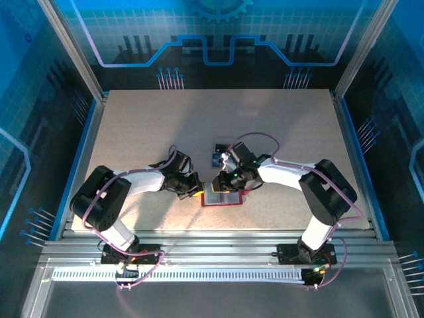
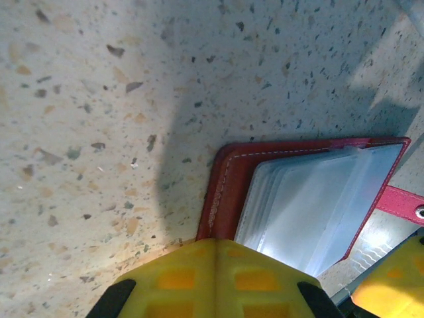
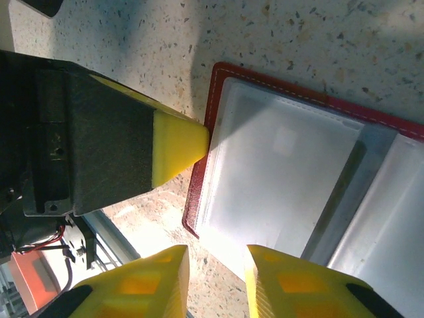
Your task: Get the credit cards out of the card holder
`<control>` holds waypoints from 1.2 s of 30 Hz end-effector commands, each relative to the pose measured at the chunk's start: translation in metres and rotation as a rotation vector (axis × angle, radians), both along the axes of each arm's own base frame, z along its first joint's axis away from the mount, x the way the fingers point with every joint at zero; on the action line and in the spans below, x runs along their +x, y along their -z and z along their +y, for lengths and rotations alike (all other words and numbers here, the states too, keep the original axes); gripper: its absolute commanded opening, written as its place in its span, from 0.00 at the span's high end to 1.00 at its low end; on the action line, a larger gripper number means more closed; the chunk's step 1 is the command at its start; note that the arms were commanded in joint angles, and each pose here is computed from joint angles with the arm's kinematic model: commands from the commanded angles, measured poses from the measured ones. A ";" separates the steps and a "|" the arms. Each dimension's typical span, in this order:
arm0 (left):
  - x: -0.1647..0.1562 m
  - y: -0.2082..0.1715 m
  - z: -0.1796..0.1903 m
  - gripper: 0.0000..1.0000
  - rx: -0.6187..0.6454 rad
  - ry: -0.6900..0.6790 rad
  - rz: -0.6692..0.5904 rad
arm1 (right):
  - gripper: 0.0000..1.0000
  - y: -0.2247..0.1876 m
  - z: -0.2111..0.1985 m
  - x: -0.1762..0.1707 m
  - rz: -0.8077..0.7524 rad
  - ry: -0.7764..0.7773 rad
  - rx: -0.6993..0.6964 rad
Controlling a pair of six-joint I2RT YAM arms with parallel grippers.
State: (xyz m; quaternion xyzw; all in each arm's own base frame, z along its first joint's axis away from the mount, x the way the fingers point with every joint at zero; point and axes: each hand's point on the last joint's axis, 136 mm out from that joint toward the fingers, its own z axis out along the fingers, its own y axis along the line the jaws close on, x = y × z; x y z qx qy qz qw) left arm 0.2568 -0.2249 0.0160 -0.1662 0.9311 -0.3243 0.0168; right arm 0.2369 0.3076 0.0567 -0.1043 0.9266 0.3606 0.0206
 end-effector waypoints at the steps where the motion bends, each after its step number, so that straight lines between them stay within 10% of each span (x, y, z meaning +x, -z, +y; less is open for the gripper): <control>1: -0.002 0.003 -0.005 0.99 0.001 0.024 0.020 | 0.70 0.009 0.003 -0.006 0.050 0.003 0.013; 36: -0.002 0.008 -0.003 0.99 0.033 0.039 0.031 | 0.67 0.034 -0.011 -0.006 0.099 0.028 -0.056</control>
